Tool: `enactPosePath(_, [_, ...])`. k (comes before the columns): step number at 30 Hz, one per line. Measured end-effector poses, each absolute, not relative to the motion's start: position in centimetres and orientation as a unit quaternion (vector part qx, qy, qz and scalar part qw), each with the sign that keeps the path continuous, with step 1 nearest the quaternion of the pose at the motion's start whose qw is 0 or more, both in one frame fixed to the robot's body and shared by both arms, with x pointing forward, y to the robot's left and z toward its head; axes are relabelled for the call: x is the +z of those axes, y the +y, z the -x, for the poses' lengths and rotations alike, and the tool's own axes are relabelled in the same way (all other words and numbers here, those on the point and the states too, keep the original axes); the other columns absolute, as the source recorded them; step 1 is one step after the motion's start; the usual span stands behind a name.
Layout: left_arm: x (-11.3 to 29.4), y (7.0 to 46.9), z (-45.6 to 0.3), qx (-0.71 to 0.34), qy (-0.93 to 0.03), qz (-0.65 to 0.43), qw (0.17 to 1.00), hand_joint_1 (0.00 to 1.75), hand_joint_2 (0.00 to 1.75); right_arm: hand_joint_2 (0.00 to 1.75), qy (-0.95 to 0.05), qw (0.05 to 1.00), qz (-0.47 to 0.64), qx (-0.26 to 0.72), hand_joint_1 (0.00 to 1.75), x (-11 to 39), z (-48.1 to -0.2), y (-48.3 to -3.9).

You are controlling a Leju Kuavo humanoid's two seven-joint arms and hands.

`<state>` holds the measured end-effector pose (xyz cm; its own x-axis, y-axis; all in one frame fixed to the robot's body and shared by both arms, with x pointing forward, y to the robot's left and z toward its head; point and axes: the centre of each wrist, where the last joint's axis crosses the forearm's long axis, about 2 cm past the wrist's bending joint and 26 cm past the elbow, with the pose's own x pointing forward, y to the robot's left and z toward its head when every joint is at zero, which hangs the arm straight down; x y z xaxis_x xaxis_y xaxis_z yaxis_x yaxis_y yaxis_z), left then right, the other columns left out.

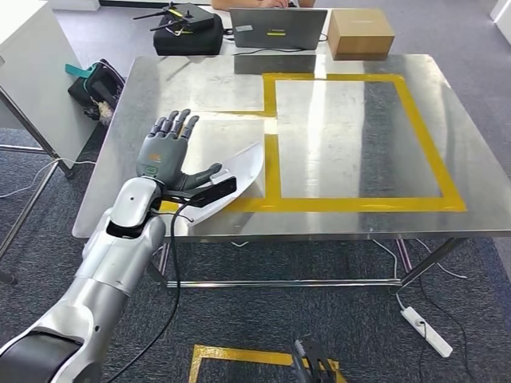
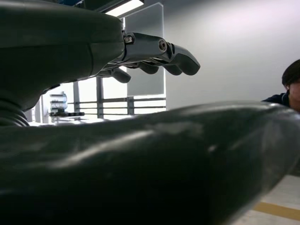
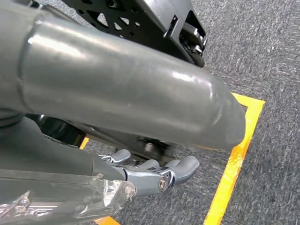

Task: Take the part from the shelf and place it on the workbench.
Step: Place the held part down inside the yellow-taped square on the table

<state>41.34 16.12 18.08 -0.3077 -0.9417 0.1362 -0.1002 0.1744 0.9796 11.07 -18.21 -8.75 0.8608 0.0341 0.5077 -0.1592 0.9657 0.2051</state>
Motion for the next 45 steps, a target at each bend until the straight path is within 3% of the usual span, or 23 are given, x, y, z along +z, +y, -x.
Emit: enactPosePath(45, [13.6, 22.0, -38.8, -0.483, -0.633, -0.403, 0.451, 0.00, 0.00, 0.00, -0.263, 0.956, -0.116, 0.053, 0.00, -8.6, -11.7, -18.3])
